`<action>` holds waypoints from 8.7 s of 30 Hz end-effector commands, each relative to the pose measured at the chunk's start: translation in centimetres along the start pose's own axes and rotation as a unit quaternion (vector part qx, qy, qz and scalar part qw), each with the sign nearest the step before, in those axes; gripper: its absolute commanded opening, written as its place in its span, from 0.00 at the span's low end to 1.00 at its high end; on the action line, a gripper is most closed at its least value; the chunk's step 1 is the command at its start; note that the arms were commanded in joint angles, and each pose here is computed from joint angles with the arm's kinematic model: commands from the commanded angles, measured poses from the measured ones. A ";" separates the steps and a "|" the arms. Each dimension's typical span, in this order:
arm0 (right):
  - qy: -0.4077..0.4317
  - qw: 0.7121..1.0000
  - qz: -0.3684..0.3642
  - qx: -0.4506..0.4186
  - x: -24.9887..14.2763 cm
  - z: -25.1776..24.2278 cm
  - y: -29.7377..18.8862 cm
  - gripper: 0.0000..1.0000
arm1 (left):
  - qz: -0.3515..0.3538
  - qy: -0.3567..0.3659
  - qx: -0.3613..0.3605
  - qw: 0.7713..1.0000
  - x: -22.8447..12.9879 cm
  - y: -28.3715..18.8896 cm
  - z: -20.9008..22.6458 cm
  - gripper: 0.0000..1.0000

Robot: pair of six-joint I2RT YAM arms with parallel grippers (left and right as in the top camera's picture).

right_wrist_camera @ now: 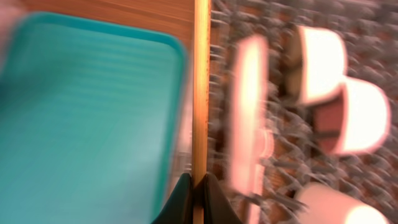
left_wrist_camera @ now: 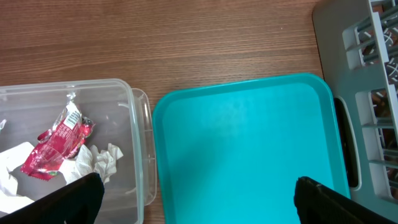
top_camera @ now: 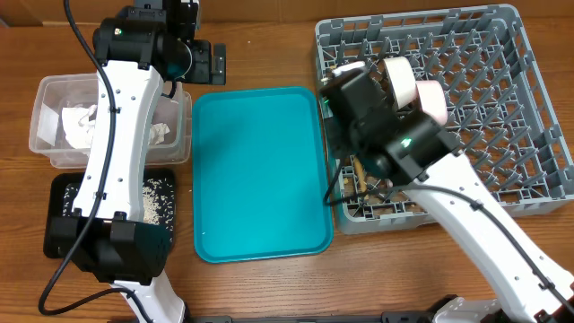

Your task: Sort waste into correct bins and load items into the dishwasher

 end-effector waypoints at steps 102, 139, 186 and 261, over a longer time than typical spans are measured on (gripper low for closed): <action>0.089 0.970 -0.174 0.142 0.7 -8.7 -9.3 1.00 | 0.005 -0.008 0.002 1.000 -0.1 0.4 0.0 1.00; 0.070 0.833 -0.509 0.206 -14.1 -10.8 -5.6 1.00 | 0.005 -0.007 0.002 1.000 -0.1 0.4 0.0 1.00; 0.081 0.890 -0.441 0.085 -17.2 -13.4 2.6 1.00 | 0.005 -0.008 0.002 1.000 -0.1 0.4 0.0 1.00; 0.085 0.890 -0.441 0.077 -17.2 -13.8 2.6 1.00 | -0.268 0.066 -0.027 0.961 -15.8 -23.9 -4.7 1.00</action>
Point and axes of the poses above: each gripper's point midway between its finger pads, its own y axis out along the fingers, its own z axis along the line the jaws close on, x = y × z, the point moved 5 cm from there along -y, back along the fingers, and after that the axes turned 9 degrees about y, right-handed, at the moved point
